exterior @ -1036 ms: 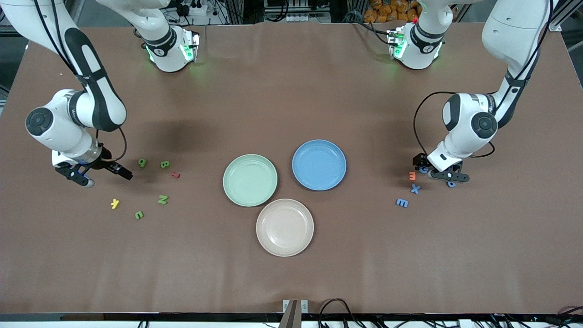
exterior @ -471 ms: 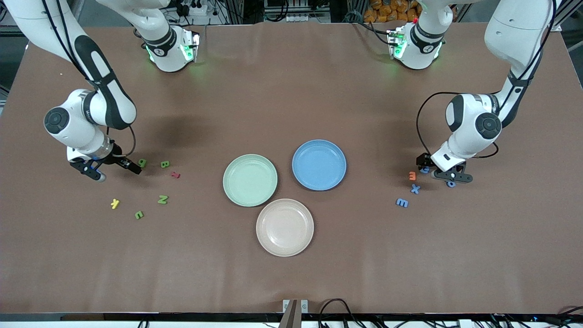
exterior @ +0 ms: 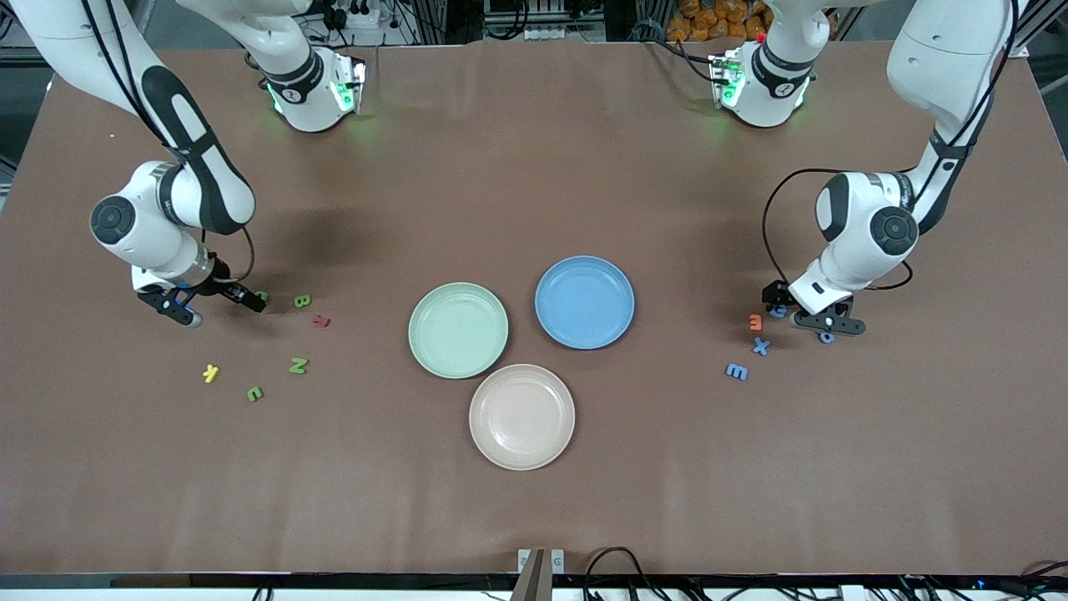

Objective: Sort letters by color into matching plates
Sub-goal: 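Grasp the blue g with the left gripper while the right gripper grasps b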

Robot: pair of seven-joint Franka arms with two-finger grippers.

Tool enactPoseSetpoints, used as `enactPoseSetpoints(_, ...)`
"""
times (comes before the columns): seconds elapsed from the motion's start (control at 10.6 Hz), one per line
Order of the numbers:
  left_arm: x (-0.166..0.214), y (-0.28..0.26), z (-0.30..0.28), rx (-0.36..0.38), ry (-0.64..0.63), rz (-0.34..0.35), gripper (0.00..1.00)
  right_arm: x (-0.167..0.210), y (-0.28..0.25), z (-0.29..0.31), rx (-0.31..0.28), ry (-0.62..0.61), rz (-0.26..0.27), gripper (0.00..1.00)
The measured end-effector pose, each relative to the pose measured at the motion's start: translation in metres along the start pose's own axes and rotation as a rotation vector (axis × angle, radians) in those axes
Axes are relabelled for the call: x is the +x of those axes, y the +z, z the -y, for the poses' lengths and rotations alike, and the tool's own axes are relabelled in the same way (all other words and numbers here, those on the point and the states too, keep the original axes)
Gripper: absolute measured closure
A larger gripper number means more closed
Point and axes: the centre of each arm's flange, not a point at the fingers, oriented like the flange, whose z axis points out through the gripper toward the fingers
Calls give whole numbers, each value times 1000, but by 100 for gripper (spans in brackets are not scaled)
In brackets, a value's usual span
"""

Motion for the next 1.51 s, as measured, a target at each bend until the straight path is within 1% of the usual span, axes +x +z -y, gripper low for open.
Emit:
enactPoseSetpoints(0.19, 1, 0, -8, -1, 0, 0, 0, -2, 2, 0, -2, -1, 5, 0)
enactPoseSetpoints(0.28, 1, 0, -10, -1, 3, 0, 0, -2, 4, 0, -3, -2, 8, 5)
enactPoseSetpoints(0.38, 1, 0, -11, -1, 4, 0, 0, -3, 5, 1, -4, -5, 10, 6)
enactPoseSetpoints(0.47, 1, 0, -10, -1, 4, 0, 4, -4, 6, 3, -4, -9, 12, 14)
enactPoseSetpoints(0.57, 1, 0, -10, -1, 0, 0, 7, -5, 7, 5, -5, -12, 14, 15)
enactPoseSetpoints(0.66, 1, 0, -9, 0, -3, 0, 15, -6, 8, 5, -6, -14, 16, 22)
enactPoseSetpoints(0.75, 3, -3, -8, 1, -6, -6, 28, -7, 9, 6, -7, -15, 20, 23)
enactPoseSetpoints(0.85, 4, -6, -7, 3, -7, -12, 42, -9, 12, 7, -9, -19, 24, 27)
enactPoseSetpoints(0.94, 5, -8, -7, 3, -8, -16, 56, -10, 14, 9, -11, -23, 28, 28)
enactPoseSetpoints(1.04, 5, -9, -7, 3, -10, -17, 66, -11, 15, 10, -11, -26, 29, 34)
enactPoseSetpoints(1.13, 5, -8, -7, 3, -12, -17, 66, -11, 14, 11, -11, -28, 27, 36)
enactPoseSetpoints(1.22, 5, -8, -7, 3, -14, -17, 66, -10, 13, 11, -10, -28, 25, 41)
enactPoseSetpoints(1.32, 5, -9, -7, 3, -15, -17, 66, -10, 11, 12, -8, -28, 21, 56)
enactPoseSetpoints(1.41, 5, -9, -7, 3, -17, -17, 66, -10, 11, 12, -7, -28, 21, 59)
enactPoseSetpoints(1.51, 7, -10, -7, 4, -18, -21, 66, -10, 11, 12, -7, -29, 20, 64)
